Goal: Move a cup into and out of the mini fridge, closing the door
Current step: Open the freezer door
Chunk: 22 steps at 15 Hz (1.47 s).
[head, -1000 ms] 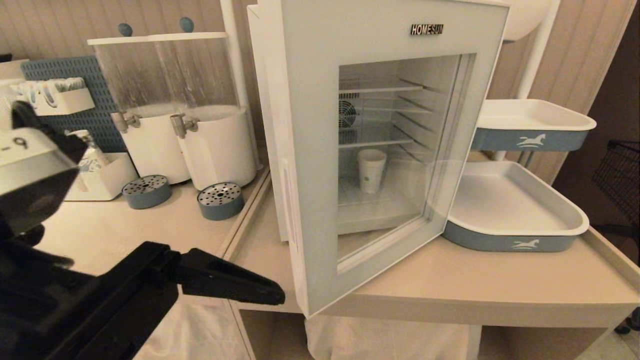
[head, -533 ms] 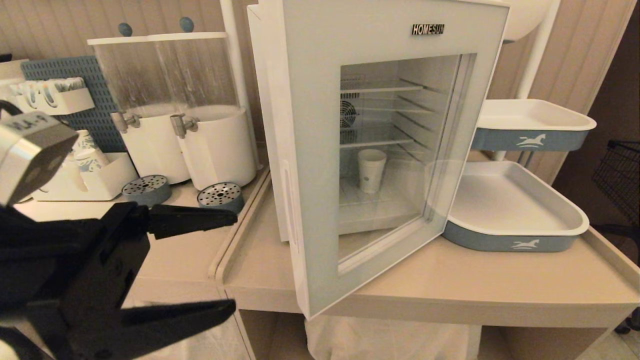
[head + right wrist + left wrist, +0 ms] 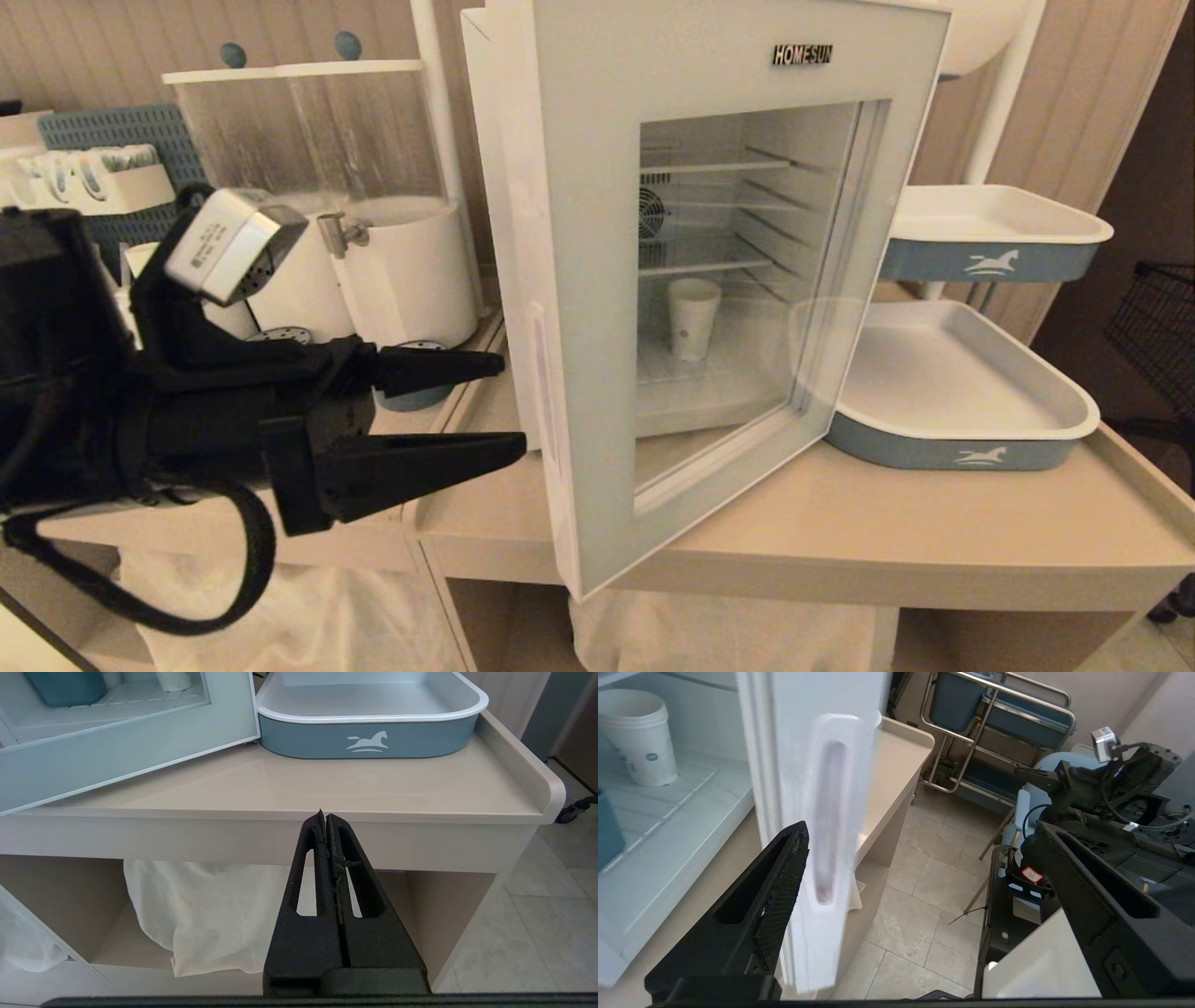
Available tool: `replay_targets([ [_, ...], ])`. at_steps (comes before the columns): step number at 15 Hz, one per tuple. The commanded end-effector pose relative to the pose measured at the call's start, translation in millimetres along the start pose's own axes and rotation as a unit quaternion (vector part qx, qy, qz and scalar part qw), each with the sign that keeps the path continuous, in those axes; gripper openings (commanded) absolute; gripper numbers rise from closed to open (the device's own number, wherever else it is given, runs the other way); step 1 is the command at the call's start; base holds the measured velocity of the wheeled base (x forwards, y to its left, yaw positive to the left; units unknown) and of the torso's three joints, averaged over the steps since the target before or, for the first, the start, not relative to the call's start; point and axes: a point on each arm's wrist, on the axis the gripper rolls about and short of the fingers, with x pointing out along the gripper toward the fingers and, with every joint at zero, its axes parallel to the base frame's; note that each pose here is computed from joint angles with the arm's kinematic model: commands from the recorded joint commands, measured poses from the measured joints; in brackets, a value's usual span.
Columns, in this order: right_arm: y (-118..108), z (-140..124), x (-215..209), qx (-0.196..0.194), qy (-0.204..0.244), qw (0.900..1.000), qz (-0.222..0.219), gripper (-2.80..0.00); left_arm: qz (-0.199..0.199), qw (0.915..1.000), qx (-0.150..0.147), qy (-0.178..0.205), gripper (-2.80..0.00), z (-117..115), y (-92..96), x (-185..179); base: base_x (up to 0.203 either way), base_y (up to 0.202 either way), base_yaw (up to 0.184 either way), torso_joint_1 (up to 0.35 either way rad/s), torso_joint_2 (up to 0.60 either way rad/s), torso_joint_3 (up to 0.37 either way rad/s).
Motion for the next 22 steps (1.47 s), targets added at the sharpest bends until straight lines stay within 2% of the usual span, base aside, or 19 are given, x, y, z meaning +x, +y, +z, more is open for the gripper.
replay_targets([
  [1,0,0,0,0.000,0.001,1.000,0.000,-2.80,-0.008,0.9997,-0.016,0.016,0.00,-6,19.5,19,0.000,0.000,0.000,0.000,0.00,0.000],
  [5,0,0,0,0.000,0.001,1.000,0.000,-2.80,-0.017,0.9997,0.015,0.011,0.00,-16,32.0,37,0.000,0.000,0.000,0.000,0.00,0.000],
  [7,0,0,0,0.000,0.001,1.000,0.000,-2.80,-0.018,0.9997,0.006,0.015,0.00,-20,36.5,41,0.000,0.000,0.000,0.000,0.00,0.000],
  [10,0,0,0,0.000,0.001,1.000,0.000,-2.80,-0.041,0.9990,-0.006,0.016,0.00,-18,27.3,50,0.000,0.000,0.000,0.000,0.00,0.000],
  [14,0,0,0,0.000,0.001,1.000,0.000,-2.80,-0.101,0.9948,-0.001,0.011,0.00,-11,-9.2,60,0.000,0.000,0.000,0.000,0.00,0.000],
  [17,0,0,0,0.000,0.001,1.000,0.000,-2.80,-0.173,0.9849,0.011,-0.002,0.00,1,-56.9,57,0.000,0.000,0.000,0.000,0.00,0.000],
  [18,0,0,0,0.000,0.001,1.000,0.000,-2.80,-0.186,0.9824,0.014,-0.009,0.00,4,-69.9,52,0.000,0.000,0.000,0.000,0.00,0.000],
  [19,0,0,0,0.000,0.001,1.000,0.000,-2.80,-0.185,0.9826,0.014,-0.014,0.00,4,-79.2,46,0.000,0.000,0.000,0.000,0.00,0.000],
  [22,0,0,0,0.000,0.001,1.000,0.000,-2.80,-0.134,0.9907,0.009,-0.025,0.00,-4,-86.5,22,0.000,0.000,0.000,0.000,0.00,0.000],
])
